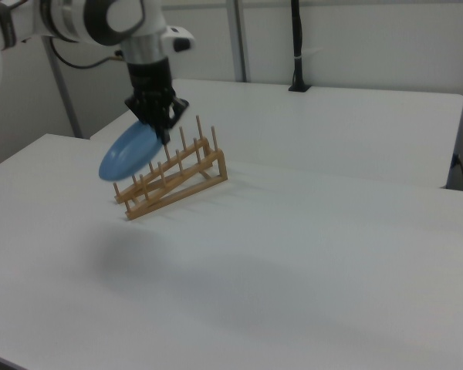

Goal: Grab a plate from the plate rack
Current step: 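Lift the blue plate up and out of the rack slots, then carry the plate beside the rack and lower it flat onto the table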

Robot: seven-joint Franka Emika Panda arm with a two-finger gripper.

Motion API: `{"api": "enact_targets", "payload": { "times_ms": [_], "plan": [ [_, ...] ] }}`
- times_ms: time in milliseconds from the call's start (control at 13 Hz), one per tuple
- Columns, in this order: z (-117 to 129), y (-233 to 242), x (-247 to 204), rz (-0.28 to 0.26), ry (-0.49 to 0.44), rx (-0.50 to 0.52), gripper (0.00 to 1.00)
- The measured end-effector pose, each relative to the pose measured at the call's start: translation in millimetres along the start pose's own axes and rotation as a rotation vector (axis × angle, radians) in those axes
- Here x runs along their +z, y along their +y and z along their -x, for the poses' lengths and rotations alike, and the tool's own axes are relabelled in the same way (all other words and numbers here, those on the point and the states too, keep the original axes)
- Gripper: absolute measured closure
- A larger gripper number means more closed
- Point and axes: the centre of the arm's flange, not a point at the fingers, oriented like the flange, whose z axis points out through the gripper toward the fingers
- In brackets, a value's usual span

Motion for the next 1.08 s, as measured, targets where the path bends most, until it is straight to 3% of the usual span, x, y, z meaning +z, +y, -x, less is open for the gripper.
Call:
{"api": "enact_targets", "payload": {
  "times_ms": [307,461,691,1075],
  "plan": [
    [30.7,72.3,63.7,-0.062,-0.126,-0.068,0.94],
    [34.9,92.0,107.7,-0.065,-0.123,-0.06,0.94],
    [37.2,102.2,187.3,-0.067,-0.119,-0.047,0.94],
    [36.3,106.1,240.4,-0.1,-0.179,-0.042,0.94]
  ]
}}
